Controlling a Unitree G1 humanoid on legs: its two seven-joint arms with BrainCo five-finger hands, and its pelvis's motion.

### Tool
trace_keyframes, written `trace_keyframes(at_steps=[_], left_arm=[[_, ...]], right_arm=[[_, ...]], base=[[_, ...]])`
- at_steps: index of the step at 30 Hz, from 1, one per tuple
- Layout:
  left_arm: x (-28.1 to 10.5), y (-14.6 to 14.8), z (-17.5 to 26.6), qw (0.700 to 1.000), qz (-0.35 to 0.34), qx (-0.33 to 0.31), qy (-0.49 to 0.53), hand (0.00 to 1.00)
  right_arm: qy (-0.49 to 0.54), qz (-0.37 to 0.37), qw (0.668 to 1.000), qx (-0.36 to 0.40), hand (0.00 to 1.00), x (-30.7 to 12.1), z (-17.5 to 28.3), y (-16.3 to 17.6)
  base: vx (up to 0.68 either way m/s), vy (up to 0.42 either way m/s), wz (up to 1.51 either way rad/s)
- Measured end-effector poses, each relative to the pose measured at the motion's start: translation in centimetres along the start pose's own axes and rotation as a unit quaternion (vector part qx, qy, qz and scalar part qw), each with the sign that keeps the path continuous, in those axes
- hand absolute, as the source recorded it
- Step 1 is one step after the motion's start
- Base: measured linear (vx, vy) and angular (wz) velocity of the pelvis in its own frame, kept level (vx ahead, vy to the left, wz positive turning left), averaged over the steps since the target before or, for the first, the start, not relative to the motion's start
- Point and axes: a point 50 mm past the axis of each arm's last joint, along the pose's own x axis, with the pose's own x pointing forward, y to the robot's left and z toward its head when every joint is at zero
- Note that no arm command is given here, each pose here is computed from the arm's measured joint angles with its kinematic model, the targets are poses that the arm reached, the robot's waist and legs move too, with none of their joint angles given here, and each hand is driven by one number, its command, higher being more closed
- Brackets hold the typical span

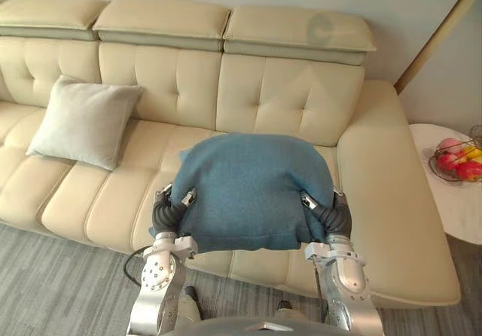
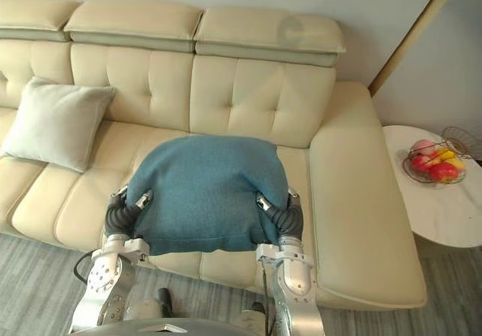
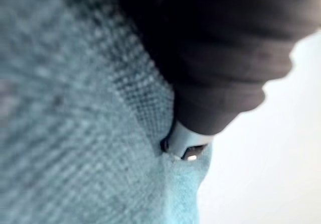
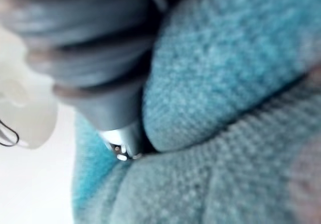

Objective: Pick up cushions and gather them together orderly.

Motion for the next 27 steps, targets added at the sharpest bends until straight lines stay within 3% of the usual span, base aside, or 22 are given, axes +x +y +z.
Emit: trace_keyframes(at_steps=[8,16,27], left_arm=[[-0.2,0.7,-1.1,1.0,0.006,0.015,0.024,1.0],[0.1,1.3,-2.3,0.998,0.018,0.027,0.052,1.0],[1.4,2.5,-1.0,0.998,0.043,0.038,0.022,1.0]], right_arm=[[0.046,0.007,0.999,-0.027,1.0,0.8,-2.6,0.2],[0.111,0.012,0.993,-0.044,1.0,1.2,-5.8,-0.1],[0.113,0.056,0.991,-0.038,1.0,3.3,-6.2,1.7]], base=[[-0.05,0.074,-0.81],[0.04,-0.009,-0.14],[-0.05,0.023,-0.45]])
